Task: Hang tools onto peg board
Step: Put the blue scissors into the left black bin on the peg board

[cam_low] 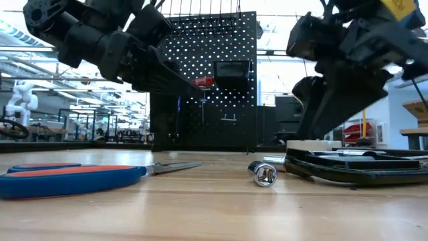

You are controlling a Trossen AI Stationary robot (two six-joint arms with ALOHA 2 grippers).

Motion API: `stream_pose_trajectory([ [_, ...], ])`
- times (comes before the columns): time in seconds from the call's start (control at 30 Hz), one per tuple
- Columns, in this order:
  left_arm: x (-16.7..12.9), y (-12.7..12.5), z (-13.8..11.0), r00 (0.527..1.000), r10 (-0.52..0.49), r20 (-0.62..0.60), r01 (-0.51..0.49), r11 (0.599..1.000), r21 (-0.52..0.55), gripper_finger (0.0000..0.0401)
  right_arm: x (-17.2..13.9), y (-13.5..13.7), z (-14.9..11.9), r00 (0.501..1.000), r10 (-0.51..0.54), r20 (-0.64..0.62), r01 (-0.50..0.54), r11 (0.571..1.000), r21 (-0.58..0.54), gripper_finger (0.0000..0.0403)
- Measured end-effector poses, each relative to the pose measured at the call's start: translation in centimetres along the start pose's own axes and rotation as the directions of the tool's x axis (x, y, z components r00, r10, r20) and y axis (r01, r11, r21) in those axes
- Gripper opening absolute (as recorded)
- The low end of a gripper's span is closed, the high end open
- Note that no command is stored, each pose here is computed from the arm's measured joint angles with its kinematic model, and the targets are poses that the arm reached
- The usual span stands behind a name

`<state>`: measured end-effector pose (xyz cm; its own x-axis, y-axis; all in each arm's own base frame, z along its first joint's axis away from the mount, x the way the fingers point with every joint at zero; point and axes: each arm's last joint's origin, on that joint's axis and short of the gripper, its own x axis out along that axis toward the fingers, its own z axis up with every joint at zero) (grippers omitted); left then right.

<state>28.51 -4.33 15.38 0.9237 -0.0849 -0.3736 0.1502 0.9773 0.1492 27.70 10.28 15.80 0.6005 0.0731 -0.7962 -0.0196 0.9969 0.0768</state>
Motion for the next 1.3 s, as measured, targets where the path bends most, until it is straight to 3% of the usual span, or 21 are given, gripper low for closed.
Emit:
stream_pose_trajectory([
  [0.43,0.0,0.3,-0.1,1.000,0.010,-0.004,-0.010,1.000,-0.007,0.0242,1.7,0.5,0.6,0.995,0.050,0.083,-0.042,0.994,-0.097,0.0155],
  [0.6,0.0,0.3,-0.1,1.000,0.010,-0.004,-0.010,1.000,-0.008,0.0242,1.3,0.6,2.6,0.955,0.097,0.281,-0.077,0.994,-0.079,0.0155],
  [0.73,0.0,0.3,-0.1,1.000,0.010,-0.004,-0.010,1.000,-0.008,0.0242,1.1,1.0,4.0,0.893,0.138,0.428,-0.086,0.987,-0.139,0.0155],
  [0.83,0.0,0.3,-0.2,1.000,0.008,-0.017,-0.008,1.000,-0.007,0.0242,1.5,1.3,3.9,0.887,0.149,0.437,-0.057,0.975,-0.216,0.0155],
  [0.97,-0.8,0.3,-0.7,0.990,-0.012,-0.138,0.008,1.000,-0.027,0.0242,2.5,1.5,3.7,0.886,0.151,0.439,-0.014,0.954,-0.300,0.0155],
  [1.07,-2.6,0.5,0.8,0.987,-0.016,-0.160,0.008,0.999,-0.053,0.0242,3.7,1.7,3.9,0.874,0.155,0.461,0.018,0.936,-0.350,0.0155],
  [1.2,-5.1,1.0,3.1,0.998,-0.003,-0.065,-0.002,0.997,-0.076,0.0242,5.7,2.3,5.6,0.899,0.140,0.415,0.034,0.922,-0.386,0.0155],
  [1.3,-6.1,1.2,4.0,1.000,0.006,-0.012,-0.007,0.998,-0.067,0.0242,7.4,2.8,7.1,0.944,0.153,0.294,-0.013,0.904,-0.428,0.0155],
])
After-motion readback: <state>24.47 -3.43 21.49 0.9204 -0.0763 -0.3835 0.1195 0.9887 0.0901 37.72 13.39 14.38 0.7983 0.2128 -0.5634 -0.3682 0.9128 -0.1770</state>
